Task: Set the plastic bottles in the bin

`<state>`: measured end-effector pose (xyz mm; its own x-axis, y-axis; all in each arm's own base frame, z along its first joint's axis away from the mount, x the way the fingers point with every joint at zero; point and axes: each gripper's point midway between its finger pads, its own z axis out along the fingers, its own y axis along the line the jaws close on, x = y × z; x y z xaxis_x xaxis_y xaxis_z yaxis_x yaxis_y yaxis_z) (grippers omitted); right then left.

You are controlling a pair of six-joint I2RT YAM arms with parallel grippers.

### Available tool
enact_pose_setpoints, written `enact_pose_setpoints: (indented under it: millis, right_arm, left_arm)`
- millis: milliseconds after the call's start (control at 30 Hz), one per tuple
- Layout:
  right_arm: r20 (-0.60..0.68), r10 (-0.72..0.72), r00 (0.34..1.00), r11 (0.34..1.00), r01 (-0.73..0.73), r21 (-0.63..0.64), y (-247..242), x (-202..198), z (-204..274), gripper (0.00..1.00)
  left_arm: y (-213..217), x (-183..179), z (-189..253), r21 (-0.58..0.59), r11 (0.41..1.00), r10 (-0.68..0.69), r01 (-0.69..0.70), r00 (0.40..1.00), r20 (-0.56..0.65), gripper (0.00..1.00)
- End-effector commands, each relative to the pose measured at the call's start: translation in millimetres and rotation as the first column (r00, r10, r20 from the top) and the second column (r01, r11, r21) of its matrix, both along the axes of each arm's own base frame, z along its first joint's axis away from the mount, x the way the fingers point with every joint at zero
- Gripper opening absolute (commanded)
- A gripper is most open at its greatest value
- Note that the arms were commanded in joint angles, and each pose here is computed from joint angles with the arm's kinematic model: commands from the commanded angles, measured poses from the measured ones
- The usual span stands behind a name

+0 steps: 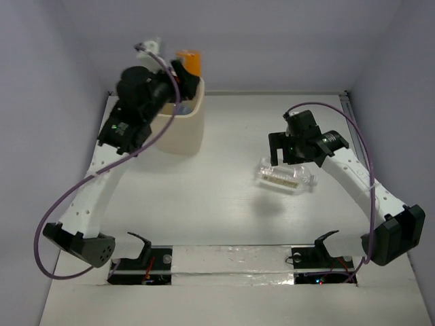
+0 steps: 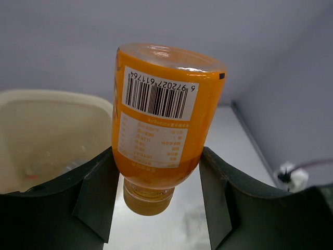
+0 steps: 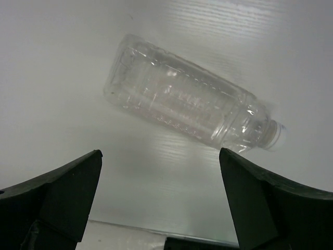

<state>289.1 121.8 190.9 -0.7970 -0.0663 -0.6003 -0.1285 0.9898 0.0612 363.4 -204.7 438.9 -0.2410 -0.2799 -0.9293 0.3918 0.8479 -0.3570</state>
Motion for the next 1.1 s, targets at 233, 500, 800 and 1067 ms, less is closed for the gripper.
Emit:
enact_pose_setpoints:
  millis: [233,500,800,1067]
  right_arm:
    - [-0.16,0.052,0.986,0.986,-0.076,-0.146,-9,4,1,1.0]
    - [-0.276,0.08,0.958,0.981,-0.125,-0.151,2,9,-28,1.0]
    - [-0.414,0.079,0.907,0.971,-0.165,-0.174,9,16,-72,1.0]
    - [-0.334,0.026,0.942,0.999,-0.033,-0.015,56,66,-80,0.84]
  left_arm:
    - [90,95,-9,-0.211,0.943,0.23,-0.258,0.962,-0.15,0.28]
    - [106,126,-48,-0.19,0.938,0.242,-0.291,0.939,-0.244,0.71]
    - [100,96,-43,-0.191,0.956,0.184,-0.223,0.962,-0.2,0.85]
    - [79,65,-31,-0.186,0.972,0.118,-0.146,0.981,-0.156,0.85]
